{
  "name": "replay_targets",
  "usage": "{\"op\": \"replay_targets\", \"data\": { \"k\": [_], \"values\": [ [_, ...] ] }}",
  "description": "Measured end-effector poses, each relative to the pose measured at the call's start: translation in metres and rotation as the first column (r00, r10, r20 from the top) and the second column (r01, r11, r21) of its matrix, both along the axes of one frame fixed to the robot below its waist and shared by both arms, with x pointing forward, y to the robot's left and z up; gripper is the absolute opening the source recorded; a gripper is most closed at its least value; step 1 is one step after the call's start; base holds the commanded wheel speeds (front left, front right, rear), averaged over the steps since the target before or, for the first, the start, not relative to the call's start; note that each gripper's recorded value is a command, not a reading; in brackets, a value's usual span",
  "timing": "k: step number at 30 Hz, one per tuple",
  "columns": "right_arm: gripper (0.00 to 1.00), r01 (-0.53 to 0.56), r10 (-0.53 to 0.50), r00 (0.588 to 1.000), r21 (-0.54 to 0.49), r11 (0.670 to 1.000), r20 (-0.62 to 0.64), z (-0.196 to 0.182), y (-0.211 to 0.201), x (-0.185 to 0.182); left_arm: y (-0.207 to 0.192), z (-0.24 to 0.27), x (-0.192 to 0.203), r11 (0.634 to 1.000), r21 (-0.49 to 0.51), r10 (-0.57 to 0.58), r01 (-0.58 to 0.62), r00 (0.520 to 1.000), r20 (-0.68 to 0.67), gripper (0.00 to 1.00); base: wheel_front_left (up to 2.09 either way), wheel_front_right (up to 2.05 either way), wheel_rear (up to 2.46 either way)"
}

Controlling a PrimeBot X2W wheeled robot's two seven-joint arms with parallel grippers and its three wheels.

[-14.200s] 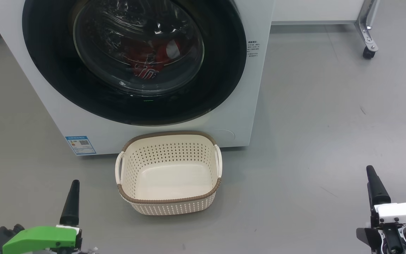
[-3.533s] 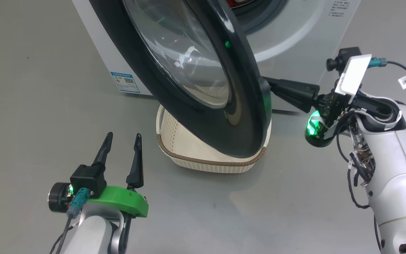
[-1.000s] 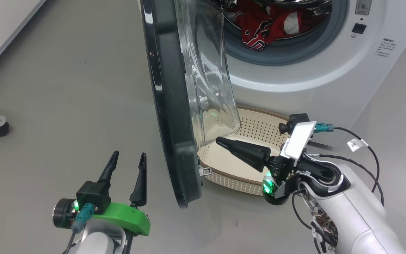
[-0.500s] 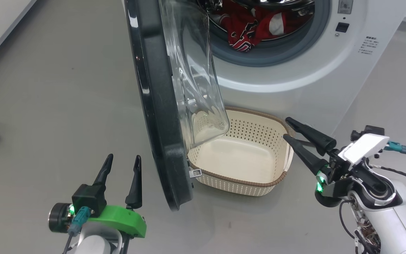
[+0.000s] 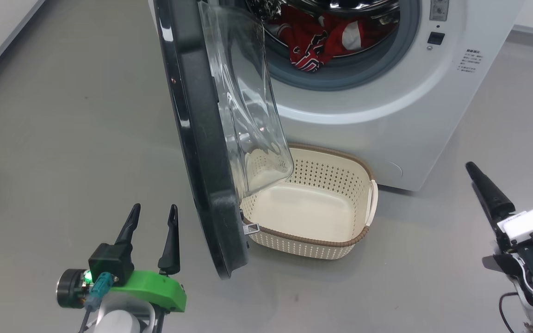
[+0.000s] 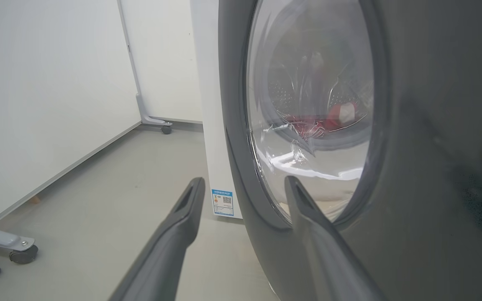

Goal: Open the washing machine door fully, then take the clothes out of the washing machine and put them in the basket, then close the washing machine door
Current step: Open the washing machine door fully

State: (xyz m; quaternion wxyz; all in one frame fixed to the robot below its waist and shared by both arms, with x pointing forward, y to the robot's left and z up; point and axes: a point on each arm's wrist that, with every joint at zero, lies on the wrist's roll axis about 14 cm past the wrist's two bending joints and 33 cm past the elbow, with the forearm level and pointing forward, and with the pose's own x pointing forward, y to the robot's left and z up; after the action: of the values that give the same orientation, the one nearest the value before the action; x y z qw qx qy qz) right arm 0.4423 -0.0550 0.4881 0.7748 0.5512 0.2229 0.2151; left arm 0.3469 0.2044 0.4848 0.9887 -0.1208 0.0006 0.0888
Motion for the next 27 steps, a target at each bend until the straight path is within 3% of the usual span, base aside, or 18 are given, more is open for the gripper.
{"op": "replay_targets", "data": {
  "k": [4, 8, 11, 17, 22, 24, 27],
  "values": [
    [1.0, 0.126, -0.114, 0.99, -0.168, 0.978, 0.079, -0.011, -0.037, -0.001, 0.002, -0.001, -0.002, 1.0, 0.0, 0.008, -0.008, 1.0, -0.003, 1.0, 0.0, 0.0, 0.0],
    [1.0, 0.226, -0.173, 0.968, -0.34, 0.913, 0.179, -0.02, -0.071, -0.007, 0.0, -0.004, -0.005, 1.0, -0.001, 0.005, -0.005, 1.0, -0.008, 1.0, 0.0, 0.0, 0.0],
    [1.0, 0.293, -0.185, 0.945, -0.445, 0.846, 0.271, -0.022, -0.091, -0.012, -0.002, -0.004, -0.005, 1.0, 0.001, -0.004, 0.004, 1.0, -0.01, 1.0, 0.0, 0.0, 0.0],
    [1.0, 0.444, -0.179, 0.877, -0.612, 0.655, 0.446, -0.011, -0.127, -0.012, -0.005, -0.003, -0.006, 1.0, 0.004, -0.011, 0.011, 1.0, -0.007, 1.0, 0.0, 0.0, 0.0],
    [1.0, 0.434, -0.057, 0.878, -0.742, 0.512, 0.474, -0.015, -0.129, -0.015, -0.004, -0.003, -0.007, 1.0, 0.004, -0.011, 0.011, 1.0, -0.006, 1.0, 0.0, 0.0, 0.0],
    [1.0, 0.442, -0.018, 0.871, -0.767, 0.465, 0.491, -0.013, -0.128, -0.016, -0.005, -0.003, -0.008, 1.0, 0.003, -0.011, 0.011, 1.0, -0.006, 1.0, 0.0, 0.0, 0.0],
    [1.0, 0.429, 0.041, 0.866, -0.784, 0.448, 0.498, -0.013, -0.117, -0.02, -0.005, -0.004, -0.008, 1.0, 0.003, -0.012, 0.012, 1.0, -0.006, 1.0, 0.0, 0.0, 0.0]
  ]
}}
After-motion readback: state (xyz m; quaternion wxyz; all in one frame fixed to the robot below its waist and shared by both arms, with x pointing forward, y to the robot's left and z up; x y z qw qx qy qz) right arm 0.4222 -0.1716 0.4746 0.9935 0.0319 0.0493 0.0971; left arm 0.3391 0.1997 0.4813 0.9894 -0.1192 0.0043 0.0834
